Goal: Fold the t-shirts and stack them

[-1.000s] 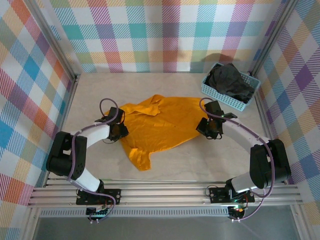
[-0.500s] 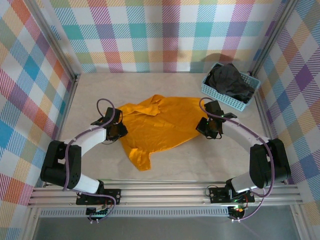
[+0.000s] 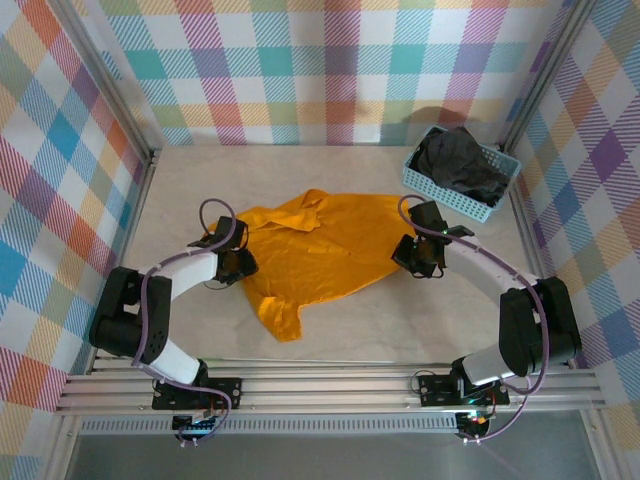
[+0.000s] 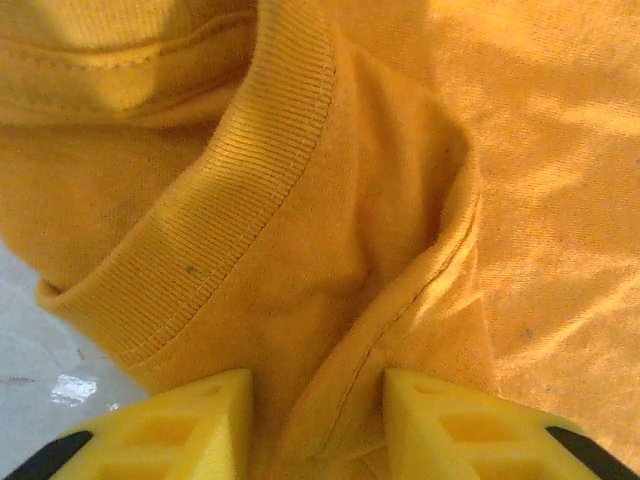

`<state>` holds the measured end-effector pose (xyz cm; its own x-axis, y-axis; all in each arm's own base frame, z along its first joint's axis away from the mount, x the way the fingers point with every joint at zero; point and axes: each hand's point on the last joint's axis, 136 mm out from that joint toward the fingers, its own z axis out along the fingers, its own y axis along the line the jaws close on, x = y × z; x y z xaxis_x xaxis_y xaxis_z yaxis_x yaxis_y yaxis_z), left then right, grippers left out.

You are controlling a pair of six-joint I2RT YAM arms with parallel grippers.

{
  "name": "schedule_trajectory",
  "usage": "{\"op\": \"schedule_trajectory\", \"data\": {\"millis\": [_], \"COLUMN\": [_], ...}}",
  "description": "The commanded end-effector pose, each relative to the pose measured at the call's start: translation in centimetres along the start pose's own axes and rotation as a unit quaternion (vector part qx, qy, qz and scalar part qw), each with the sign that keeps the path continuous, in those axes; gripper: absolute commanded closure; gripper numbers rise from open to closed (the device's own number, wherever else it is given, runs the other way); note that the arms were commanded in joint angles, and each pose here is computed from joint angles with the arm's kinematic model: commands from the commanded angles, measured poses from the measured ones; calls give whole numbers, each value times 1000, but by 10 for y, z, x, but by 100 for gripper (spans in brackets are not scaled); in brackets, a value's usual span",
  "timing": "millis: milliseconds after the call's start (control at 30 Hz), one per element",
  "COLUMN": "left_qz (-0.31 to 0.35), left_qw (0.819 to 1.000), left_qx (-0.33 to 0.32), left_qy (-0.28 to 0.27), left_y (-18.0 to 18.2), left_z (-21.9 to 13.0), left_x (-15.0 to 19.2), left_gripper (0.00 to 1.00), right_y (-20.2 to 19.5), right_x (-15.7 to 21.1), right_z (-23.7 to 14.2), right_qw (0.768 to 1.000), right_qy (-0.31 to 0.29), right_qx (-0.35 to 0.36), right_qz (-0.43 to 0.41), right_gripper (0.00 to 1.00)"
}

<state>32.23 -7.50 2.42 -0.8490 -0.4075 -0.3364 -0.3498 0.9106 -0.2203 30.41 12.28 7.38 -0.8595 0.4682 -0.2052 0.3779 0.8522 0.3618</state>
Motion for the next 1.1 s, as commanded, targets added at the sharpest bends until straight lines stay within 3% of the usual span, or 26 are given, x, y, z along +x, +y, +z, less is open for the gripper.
{"op": "schedule_trajectory", "data": {"millis": [0,167,433,767,867,967,1067], "left_qz": [2,-3,5,13,13,5,-25], "left_qw": [1000,999,1000,1000,1000,999,998], "left_qx": [20,27,20,17,27,32,22], "left_qy": [-10,-19,-14,1,-4,-18,-51], "left_y": [-8,-11,-13,-15,-20,-22,-16], "left_z": [-5,-16,-16,-4,-6,-18,-46], "left_x": [-10,-11,-10,-7,-10,-15,-25], "left_gripper": [65,67,80,75,81,100,100], "right_y": [1,2,0,2,1,1,3], "right_x": [-4,-5,-3,-2,-2,-3,-5], "right_z": [1,2,2,3,4,4,2], "right_qw": [1000,1000,1000,1000,1000,1000,1000], "right_qy": [3,3,4,6,6,5,3], "right_qx": [-1,-1,-1,-4,-3,-1,-2], "right_qz": [-2,0,3,3,3,2,0], "right_gripper": [100,100,100,100,100,100,100]}}
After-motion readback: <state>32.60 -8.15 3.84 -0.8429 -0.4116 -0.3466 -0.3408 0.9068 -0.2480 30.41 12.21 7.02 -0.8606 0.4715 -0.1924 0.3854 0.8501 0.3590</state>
